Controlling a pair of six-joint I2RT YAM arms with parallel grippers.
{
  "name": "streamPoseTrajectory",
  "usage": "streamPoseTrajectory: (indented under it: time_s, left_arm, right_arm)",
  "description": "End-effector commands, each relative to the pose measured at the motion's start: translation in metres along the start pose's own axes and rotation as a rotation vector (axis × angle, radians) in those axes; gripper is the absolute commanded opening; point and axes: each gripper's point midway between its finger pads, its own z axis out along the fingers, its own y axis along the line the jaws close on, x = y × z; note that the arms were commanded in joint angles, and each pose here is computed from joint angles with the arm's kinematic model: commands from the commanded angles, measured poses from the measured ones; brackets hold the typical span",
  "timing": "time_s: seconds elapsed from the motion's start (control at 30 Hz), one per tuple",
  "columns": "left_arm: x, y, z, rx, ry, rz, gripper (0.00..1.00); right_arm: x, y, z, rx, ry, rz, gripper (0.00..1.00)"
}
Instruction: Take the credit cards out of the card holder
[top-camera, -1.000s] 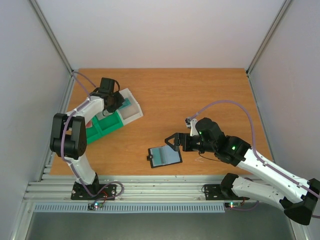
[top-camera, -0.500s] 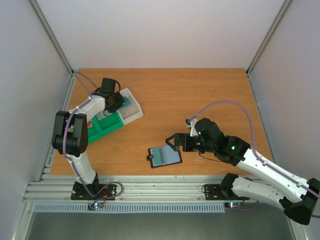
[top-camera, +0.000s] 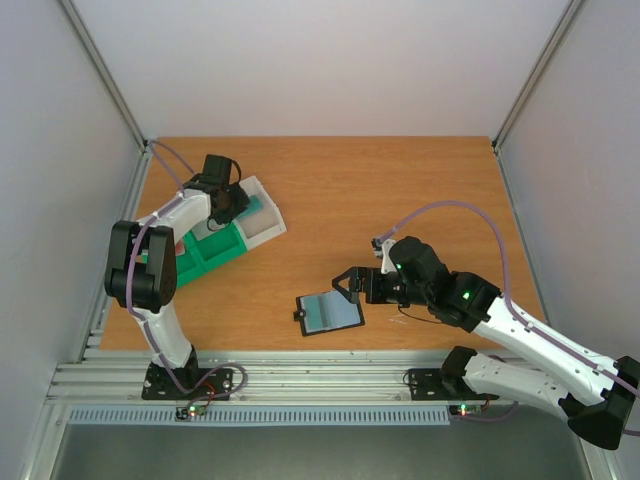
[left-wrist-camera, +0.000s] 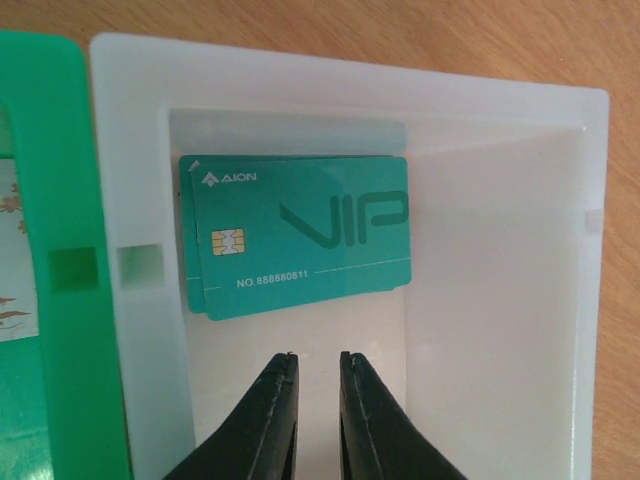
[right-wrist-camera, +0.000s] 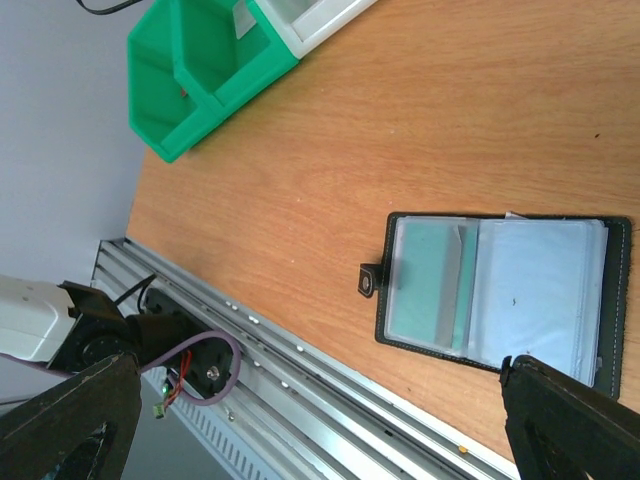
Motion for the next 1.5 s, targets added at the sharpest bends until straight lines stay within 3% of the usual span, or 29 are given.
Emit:
streamPoseTrajectory:
  time_s: [0.0,0.13,0.33,0.6,0.77,0.93,1.03,1.17,1.47]
  left_arm:
    - [-0.014,-0.007,-0.008,0.006,-0.04,0.018,0.15]
    - [-0.015,-0.011,-0.015,0.022,-0.043,0.027,0.21]
    - [-0.013,-0.023,-0.034,0.065,-0.018,0.053,0.47]
    - [-0.005,-0.042,-0.078,0.143,0.031,0.115,0.68]
    - [0.014,-0.05,-0.113,0.239,0.069,0.159,0.69]
    - [0.046,-0.048,-0.149,0.354,0.091,0.199,0.69]
    - [0.072,-0.034,-0.162,0.386,0.12,0.204,0.68]
    - [0.108,-0.022,-0.18,0.42,0.181,0.215,0.67]
    - [0.19,-0.007,-0.185,0.431,0.33,0.293,0.67]
  right_arm:
    - [-0.009,0.005,-0.006,-0.001,-0.029,-0.017,0.98]
    - [-0.007,0.005,-0.007,-0.004,-0.025,-0.024,0.99]
    - [-0.006,-0.011,-0.009,0.072,-0.036,-0.03,0.99]
    - [0.001,-0.021,-0.01,0.119,-0.003,-0.062,0.97]
    - [0.013,-0.026,0.001,0.132,0.071,-0.064,0.82]
    - [0.027,-0.031,0.017,0.117,0.133,-0.034,0.54]
    - [0.032,-0.036,0.026,0.118,0.152,-0.012,0.44]
    - [0.04,-0.038,0.042,0.104,0.191,0.013,0.38]
    - [0.06,-0.066,0.082,0.167,0.254,0.052,0.37]
